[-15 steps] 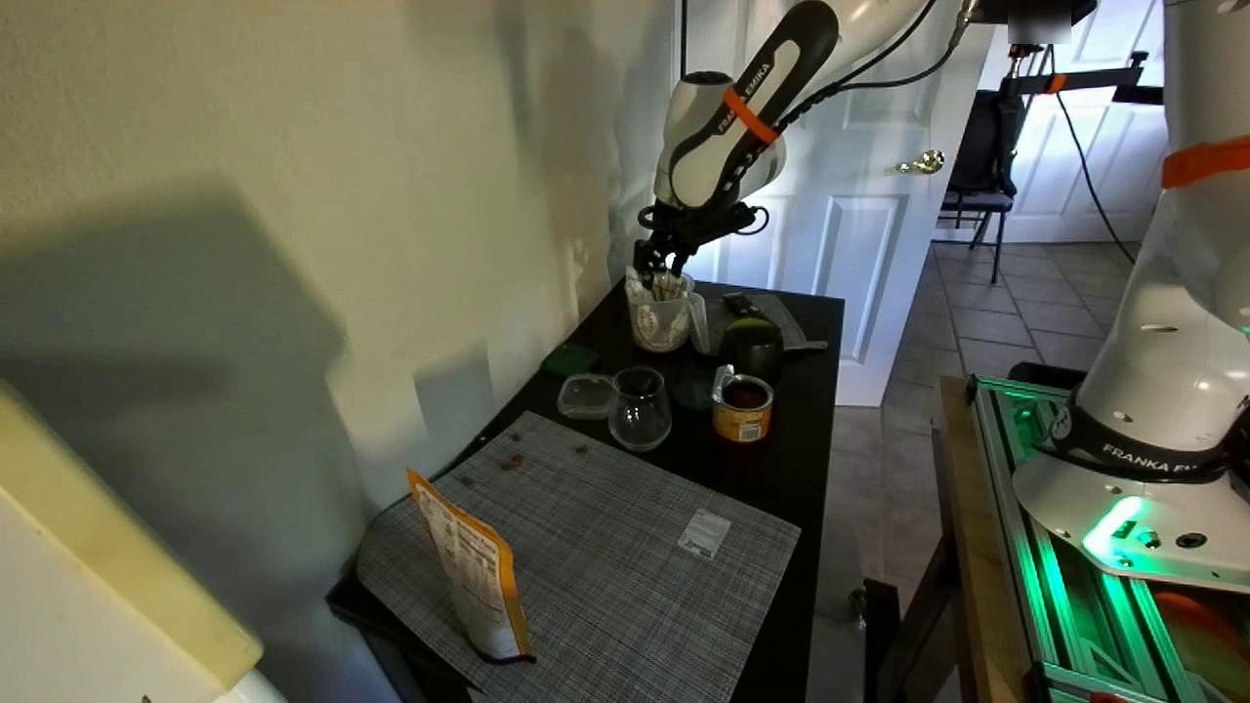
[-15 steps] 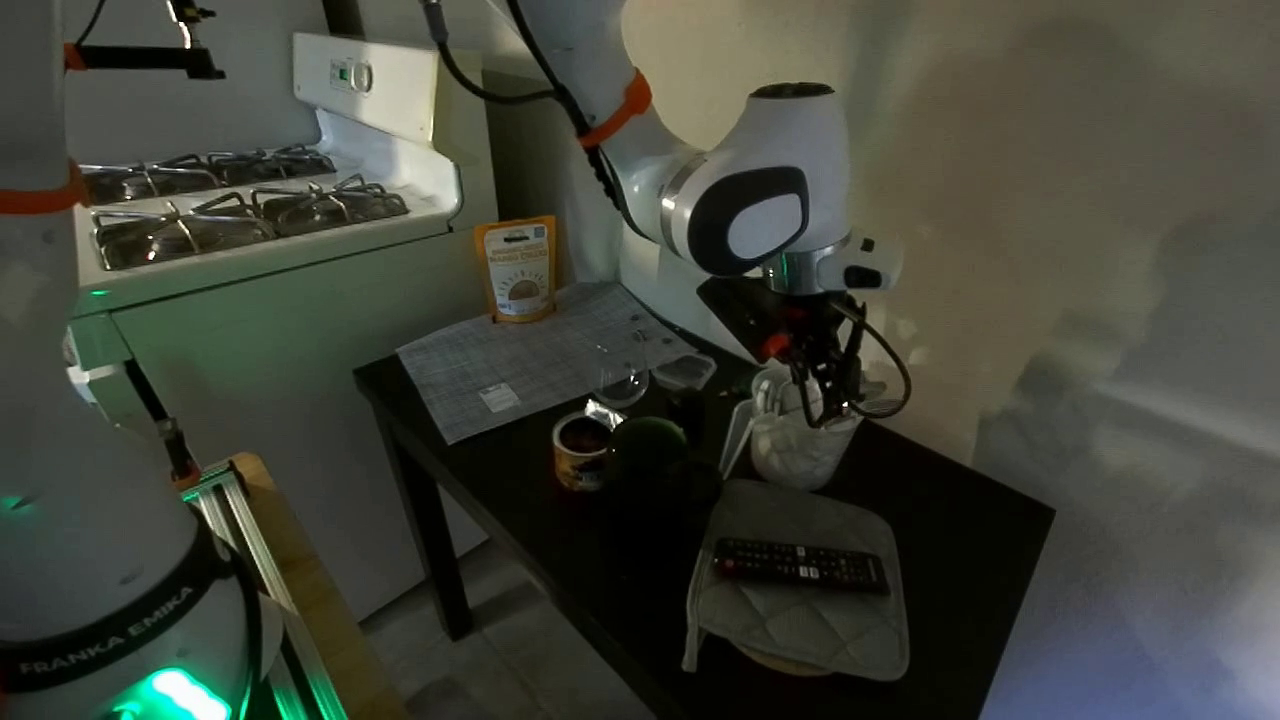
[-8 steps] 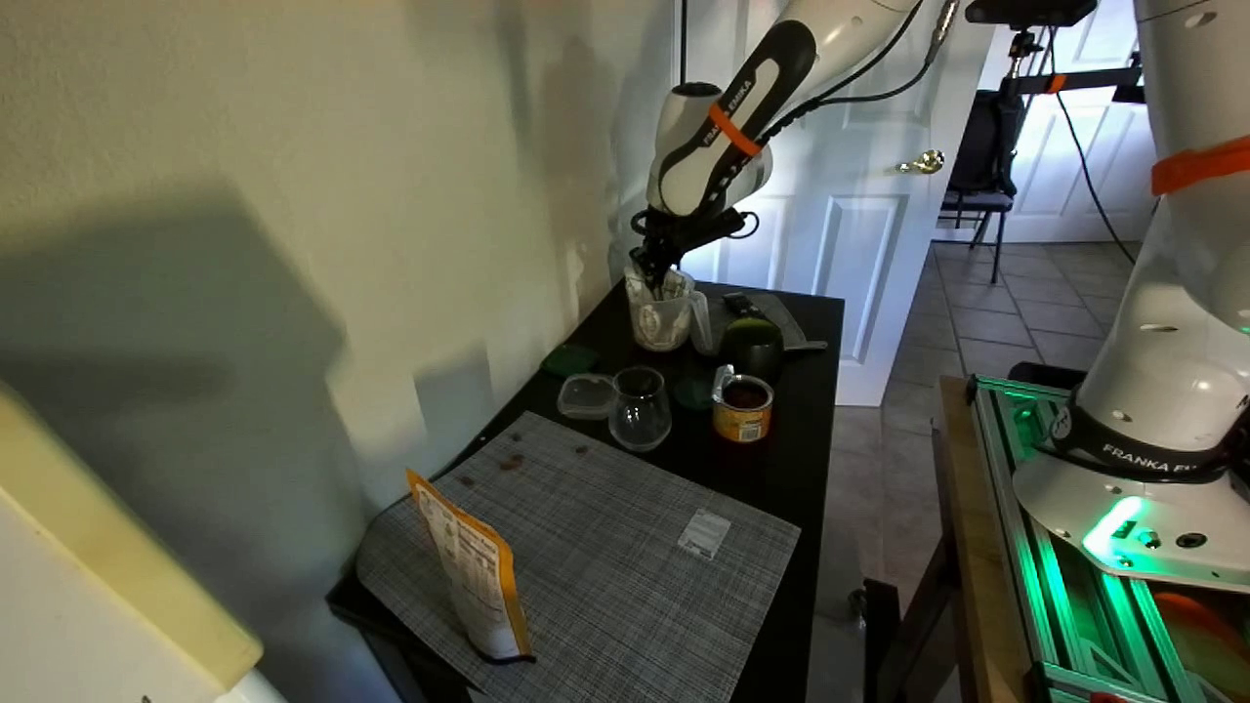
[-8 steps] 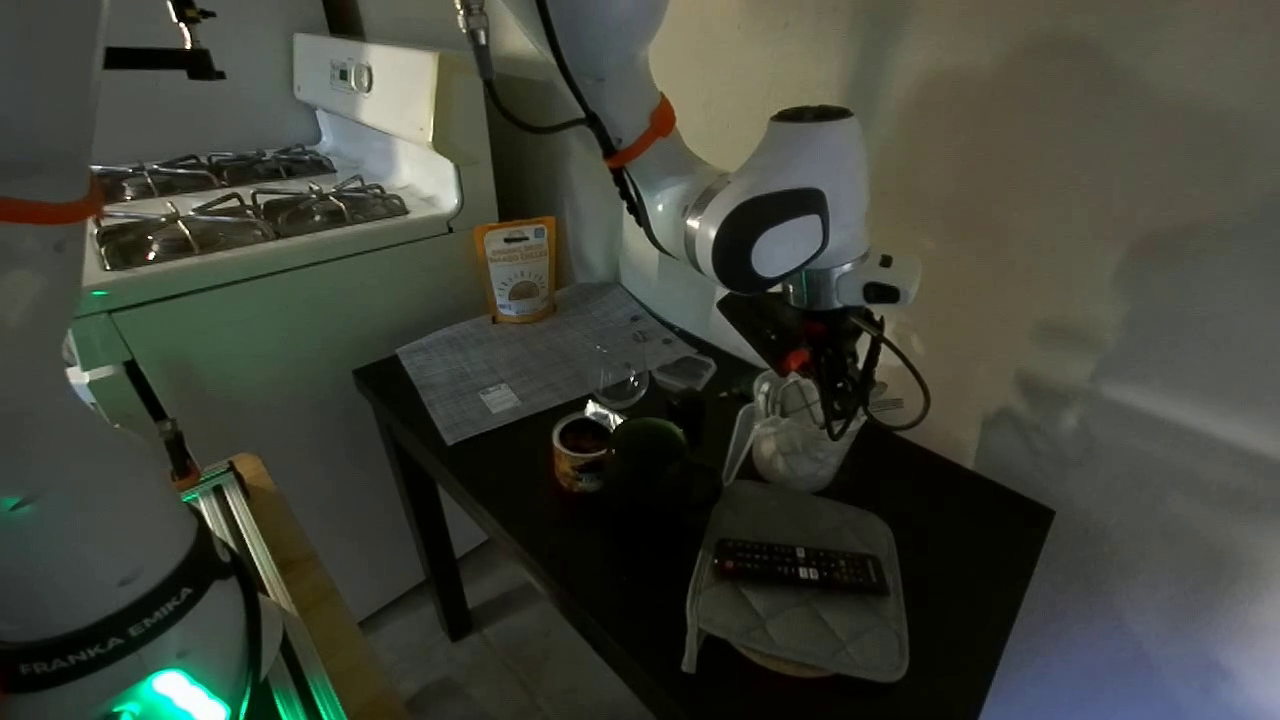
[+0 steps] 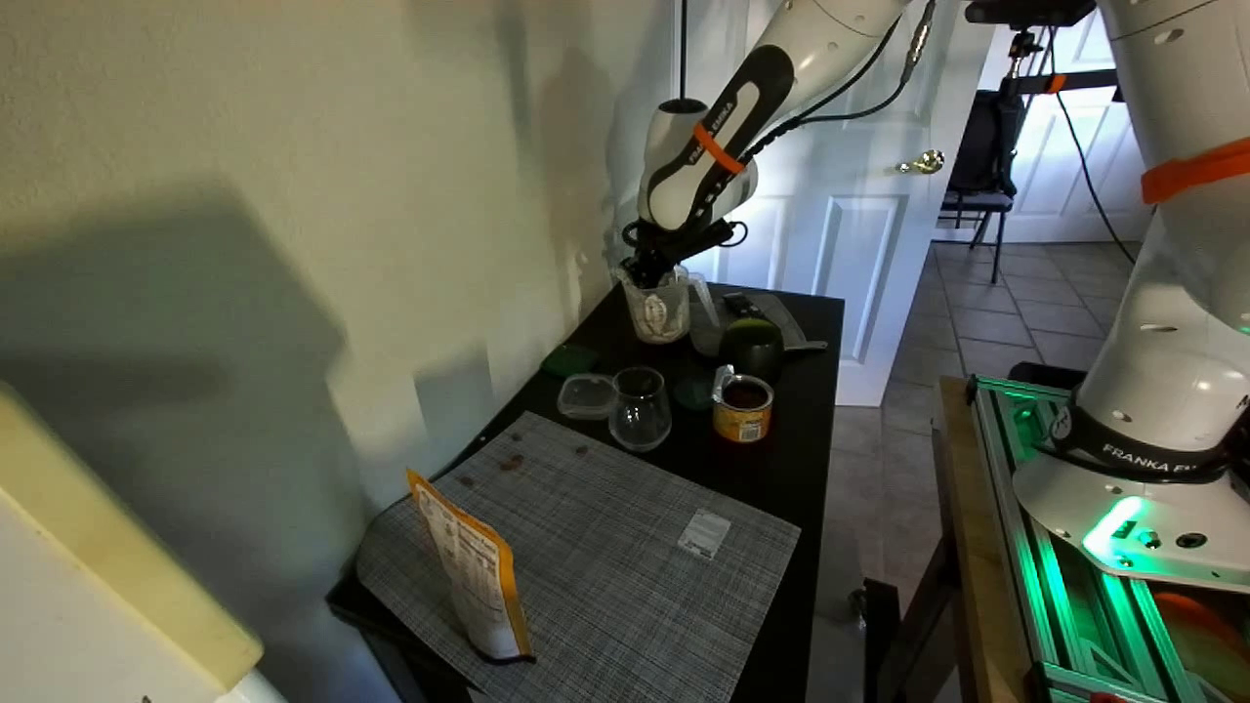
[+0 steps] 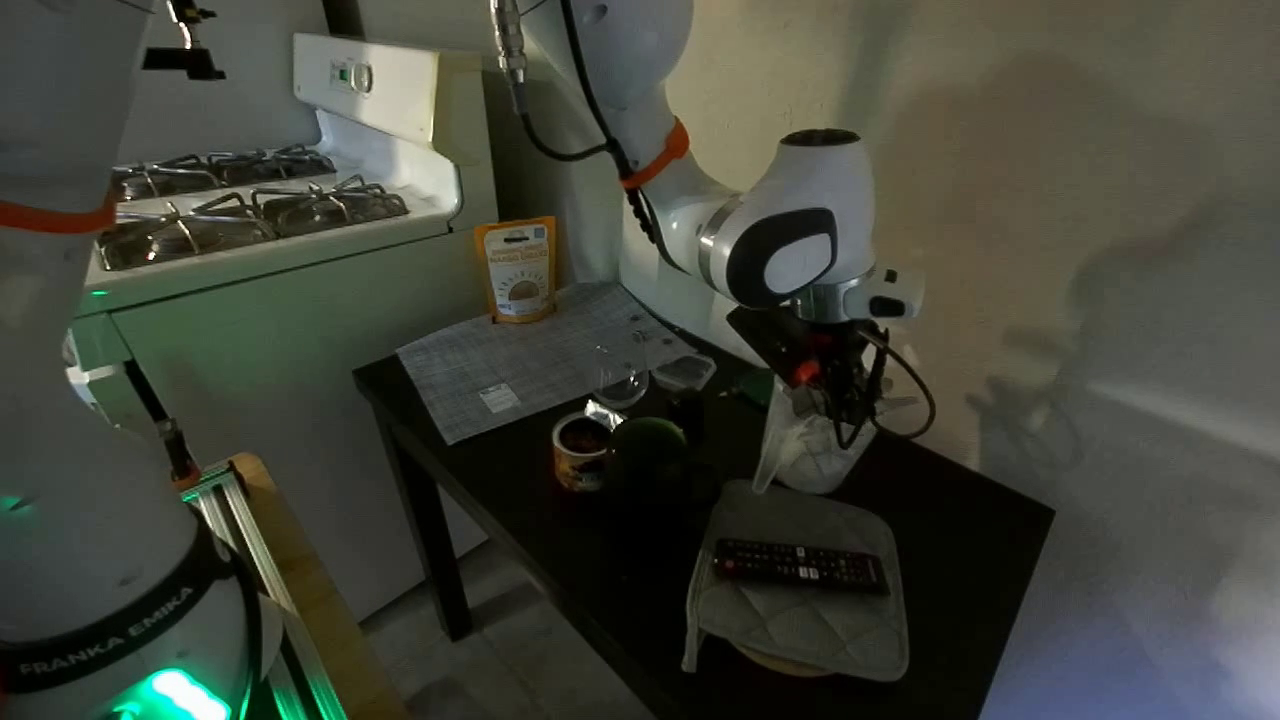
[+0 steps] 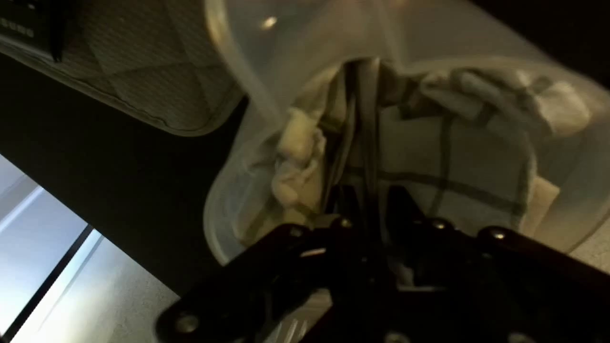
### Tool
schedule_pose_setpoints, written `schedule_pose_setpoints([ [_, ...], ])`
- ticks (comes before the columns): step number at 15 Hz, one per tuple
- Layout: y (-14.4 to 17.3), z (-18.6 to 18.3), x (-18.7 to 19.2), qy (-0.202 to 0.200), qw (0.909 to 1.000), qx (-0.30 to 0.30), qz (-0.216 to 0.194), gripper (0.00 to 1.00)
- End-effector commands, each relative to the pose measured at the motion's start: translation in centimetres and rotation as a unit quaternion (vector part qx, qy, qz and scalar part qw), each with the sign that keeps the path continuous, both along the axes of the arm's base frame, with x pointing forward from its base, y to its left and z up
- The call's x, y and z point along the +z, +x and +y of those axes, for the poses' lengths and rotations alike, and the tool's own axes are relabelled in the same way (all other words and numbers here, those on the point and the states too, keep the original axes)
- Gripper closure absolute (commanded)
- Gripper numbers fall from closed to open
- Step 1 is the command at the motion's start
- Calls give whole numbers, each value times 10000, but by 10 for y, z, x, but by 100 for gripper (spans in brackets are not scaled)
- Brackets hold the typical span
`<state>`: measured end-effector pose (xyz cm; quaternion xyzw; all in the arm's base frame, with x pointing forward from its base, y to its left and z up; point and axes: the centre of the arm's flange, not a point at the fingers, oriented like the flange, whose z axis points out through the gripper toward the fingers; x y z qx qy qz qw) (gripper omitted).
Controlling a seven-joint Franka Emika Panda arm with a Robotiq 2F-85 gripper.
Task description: Put the spoon in the cup
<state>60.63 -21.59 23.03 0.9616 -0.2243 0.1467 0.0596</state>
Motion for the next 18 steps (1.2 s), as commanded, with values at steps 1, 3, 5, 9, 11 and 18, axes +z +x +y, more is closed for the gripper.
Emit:
schedule_pose_setpoints([
  [1,9,1,-9,-57,10000,45,-39,68],
  [3,11,3,-10,-136,9999,84,-39,93],
  [5,11,8,-11,-170,9997,147,-38,100],
  [9,7,29,-10,-113,9997,224,-39,98],
  [11,4,43,-7,-77,9995,302,-90,98],
  [18,-22,76,10,-88,9986,330,-403,98],
])
